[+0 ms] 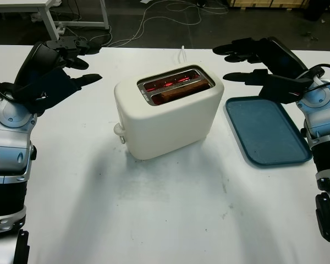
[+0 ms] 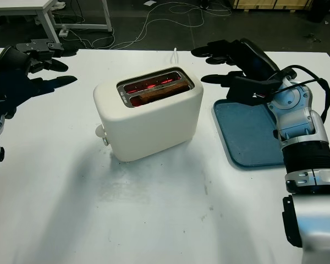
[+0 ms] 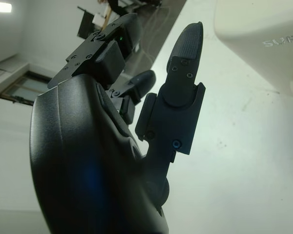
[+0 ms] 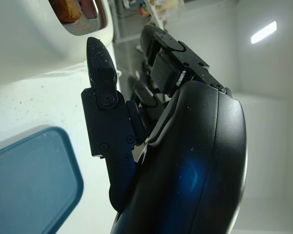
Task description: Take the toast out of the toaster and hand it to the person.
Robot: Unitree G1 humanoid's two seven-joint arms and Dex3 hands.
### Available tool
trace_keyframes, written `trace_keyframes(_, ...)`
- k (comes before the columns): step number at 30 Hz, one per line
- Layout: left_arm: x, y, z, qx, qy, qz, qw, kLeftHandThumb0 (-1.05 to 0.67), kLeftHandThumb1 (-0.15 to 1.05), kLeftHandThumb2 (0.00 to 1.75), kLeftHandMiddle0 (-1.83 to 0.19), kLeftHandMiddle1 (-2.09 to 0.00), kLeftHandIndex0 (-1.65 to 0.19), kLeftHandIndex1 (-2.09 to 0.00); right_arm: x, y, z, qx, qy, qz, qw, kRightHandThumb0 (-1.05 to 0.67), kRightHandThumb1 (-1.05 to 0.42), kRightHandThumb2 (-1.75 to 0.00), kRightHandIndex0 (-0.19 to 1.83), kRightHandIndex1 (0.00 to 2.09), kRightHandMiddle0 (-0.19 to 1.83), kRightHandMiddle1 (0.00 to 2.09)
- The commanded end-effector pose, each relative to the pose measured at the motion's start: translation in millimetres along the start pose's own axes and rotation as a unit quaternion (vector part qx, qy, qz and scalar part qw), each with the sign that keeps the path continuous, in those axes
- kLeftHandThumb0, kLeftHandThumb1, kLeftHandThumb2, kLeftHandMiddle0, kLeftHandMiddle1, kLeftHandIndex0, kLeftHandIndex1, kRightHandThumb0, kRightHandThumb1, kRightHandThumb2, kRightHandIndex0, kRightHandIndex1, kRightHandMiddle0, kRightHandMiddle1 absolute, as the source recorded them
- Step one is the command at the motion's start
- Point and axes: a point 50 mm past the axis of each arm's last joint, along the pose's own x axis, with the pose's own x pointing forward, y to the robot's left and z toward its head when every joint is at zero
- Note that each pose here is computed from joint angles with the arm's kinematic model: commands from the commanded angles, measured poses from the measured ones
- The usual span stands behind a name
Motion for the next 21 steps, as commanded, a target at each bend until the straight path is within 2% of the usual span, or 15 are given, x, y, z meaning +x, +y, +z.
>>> trace_keyframes(1,-0.5,1.2,2.1,0.001,-0.006,0.004,1.000,-0.52,0.86,0.00,-0.38,-0.85,-0.59,-0.22,2.5,-2.6,4.3,-0.006,-0.012,-0.006,1.000,-0.48,-0.92,-0.12,0.72,0.05,0.67,0.00)
trace_keyframes(11,-0.4,1.3,2.1,-0.010,-0.001,0.002,1.000,-0.50,0.86,0.00,-0.36,-0.86,-0.58,-0.22,2.1,-3.4,4.9,-0.009,-0.009,-0.007,1.000,-0.48,-0.92,-0.12,0.74,0.05,0.66,0.01)
trace_keyframes(21,-0.4,1.4,0.5,-0.004,-0.009,0.002,1.000,-0.50,0.86,0.00,-0.37,-0.87,-0.59,-0.23,2.4,-2.4,4.5,-0.010,-0.014,-0.006,1.000,-0.49,-0.92,-0.13,0.75,0.05,0.66,0.01)
